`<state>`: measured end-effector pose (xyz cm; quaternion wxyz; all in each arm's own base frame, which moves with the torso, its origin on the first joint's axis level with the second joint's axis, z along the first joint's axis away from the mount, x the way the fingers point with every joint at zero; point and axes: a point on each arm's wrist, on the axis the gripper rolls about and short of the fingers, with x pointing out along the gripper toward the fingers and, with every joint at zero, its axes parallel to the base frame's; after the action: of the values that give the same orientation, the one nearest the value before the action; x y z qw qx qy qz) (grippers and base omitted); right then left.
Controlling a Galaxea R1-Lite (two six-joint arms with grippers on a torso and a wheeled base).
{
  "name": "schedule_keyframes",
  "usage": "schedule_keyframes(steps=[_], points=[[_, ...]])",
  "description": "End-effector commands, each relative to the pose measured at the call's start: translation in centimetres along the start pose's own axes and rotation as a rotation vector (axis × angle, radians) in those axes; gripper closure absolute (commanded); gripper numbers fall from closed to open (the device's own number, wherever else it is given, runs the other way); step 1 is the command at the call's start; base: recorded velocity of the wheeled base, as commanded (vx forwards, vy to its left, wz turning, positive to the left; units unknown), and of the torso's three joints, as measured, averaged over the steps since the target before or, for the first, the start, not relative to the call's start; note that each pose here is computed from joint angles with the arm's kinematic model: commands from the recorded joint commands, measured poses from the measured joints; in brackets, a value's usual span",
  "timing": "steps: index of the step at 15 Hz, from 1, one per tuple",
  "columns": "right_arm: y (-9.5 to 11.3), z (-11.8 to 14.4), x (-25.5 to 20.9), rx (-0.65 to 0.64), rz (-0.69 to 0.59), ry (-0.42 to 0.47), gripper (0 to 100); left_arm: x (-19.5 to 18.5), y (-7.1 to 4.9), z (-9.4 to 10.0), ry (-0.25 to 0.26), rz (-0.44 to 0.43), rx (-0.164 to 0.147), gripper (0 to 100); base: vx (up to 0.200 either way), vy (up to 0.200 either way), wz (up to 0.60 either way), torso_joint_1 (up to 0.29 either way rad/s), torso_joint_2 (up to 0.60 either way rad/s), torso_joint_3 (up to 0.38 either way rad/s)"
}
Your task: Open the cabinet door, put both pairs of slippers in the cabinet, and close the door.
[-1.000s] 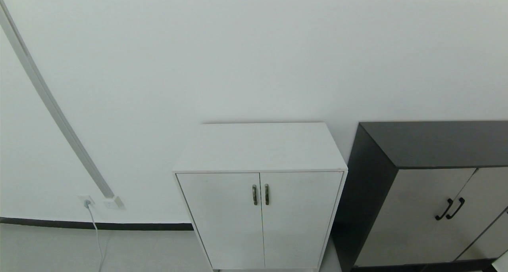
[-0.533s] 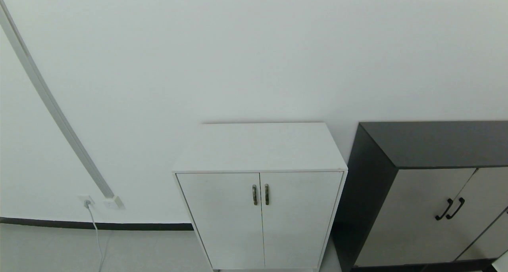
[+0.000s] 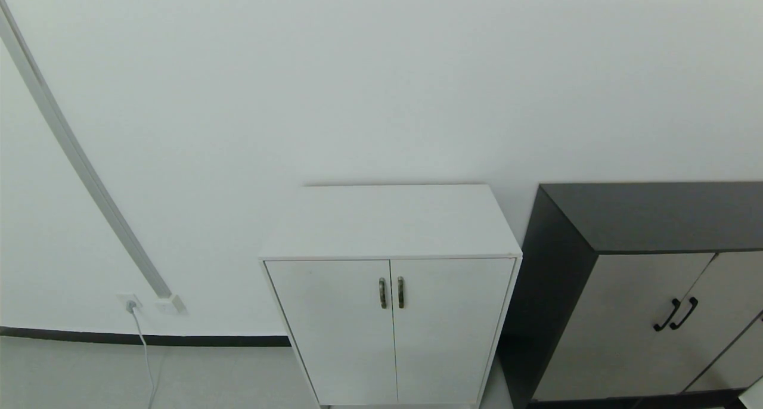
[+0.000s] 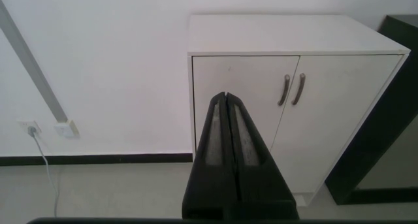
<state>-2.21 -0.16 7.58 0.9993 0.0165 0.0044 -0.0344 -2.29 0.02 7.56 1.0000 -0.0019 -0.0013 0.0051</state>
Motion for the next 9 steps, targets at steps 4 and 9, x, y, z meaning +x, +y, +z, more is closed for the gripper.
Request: schedule_keyframes(steps=[4, 9], points=[[-0.11, 0.06, -0.08, 0.063, -0.047, -0.022, 100, 0.01, 0.0, 0.01, 0.001, -0.001, -0.001, 100, 0.0, 0.0, 0.0, 0.0, 0.0, 0.0], [-0.11, 0.05, -0.08, 0.059, -0.045, -0.02, 100, 0.01, 0.0, 0.01, 0.001, 0.001, -0.001, 100, 0.0, 0.0, 0.0, 0.0, 0.0, 0.0]])
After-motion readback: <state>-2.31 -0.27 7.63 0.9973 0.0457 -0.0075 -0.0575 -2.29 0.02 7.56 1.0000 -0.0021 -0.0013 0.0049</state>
